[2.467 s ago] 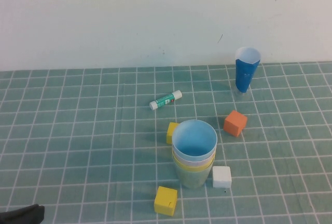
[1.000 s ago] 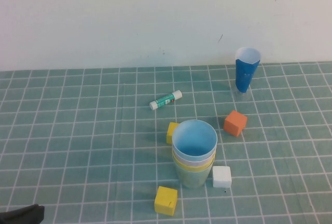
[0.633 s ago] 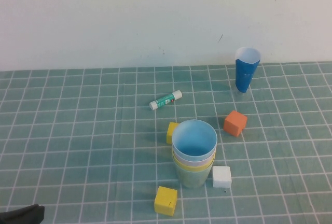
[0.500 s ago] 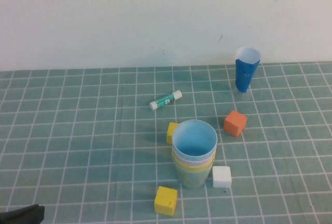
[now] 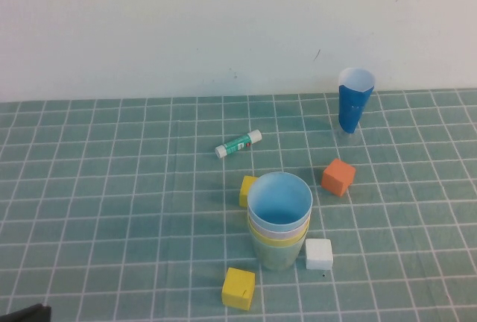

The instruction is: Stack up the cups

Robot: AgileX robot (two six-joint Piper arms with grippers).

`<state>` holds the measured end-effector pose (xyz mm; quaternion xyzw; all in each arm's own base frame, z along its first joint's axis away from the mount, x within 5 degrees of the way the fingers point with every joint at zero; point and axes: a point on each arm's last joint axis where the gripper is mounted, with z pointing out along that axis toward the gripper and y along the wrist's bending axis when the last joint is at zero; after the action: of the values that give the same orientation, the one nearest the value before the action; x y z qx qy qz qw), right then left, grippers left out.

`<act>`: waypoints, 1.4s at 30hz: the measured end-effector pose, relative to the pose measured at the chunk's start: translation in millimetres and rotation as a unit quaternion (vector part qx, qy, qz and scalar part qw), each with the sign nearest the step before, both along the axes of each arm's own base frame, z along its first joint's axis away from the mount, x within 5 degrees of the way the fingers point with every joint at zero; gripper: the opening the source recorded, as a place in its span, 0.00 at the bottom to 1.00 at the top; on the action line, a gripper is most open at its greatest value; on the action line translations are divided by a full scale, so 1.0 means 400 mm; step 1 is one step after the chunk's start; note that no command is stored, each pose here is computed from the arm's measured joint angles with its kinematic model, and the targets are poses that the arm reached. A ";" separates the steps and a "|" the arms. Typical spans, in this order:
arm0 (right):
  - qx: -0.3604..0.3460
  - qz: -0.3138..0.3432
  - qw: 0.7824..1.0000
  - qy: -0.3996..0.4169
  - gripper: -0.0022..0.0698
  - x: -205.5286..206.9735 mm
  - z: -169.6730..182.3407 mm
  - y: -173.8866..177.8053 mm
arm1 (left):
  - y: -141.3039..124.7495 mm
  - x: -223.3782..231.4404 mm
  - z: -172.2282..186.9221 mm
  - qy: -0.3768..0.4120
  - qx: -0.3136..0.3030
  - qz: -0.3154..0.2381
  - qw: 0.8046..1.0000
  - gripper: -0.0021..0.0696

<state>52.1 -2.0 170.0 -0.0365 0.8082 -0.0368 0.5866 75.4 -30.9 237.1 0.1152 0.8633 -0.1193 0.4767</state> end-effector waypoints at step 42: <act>-0.002 0.000 1.000 0.000 0.03 0.000 0.000 0.000 | 0.069 -0.056 -0.151 -0.153 0.036 0.132 0.979 0.03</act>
<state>52.1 -2.1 170.1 -0.0377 0.8081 -0.0388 0.5865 53.0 -3.5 176.8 0.0341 0.7916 -0.0052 0.6101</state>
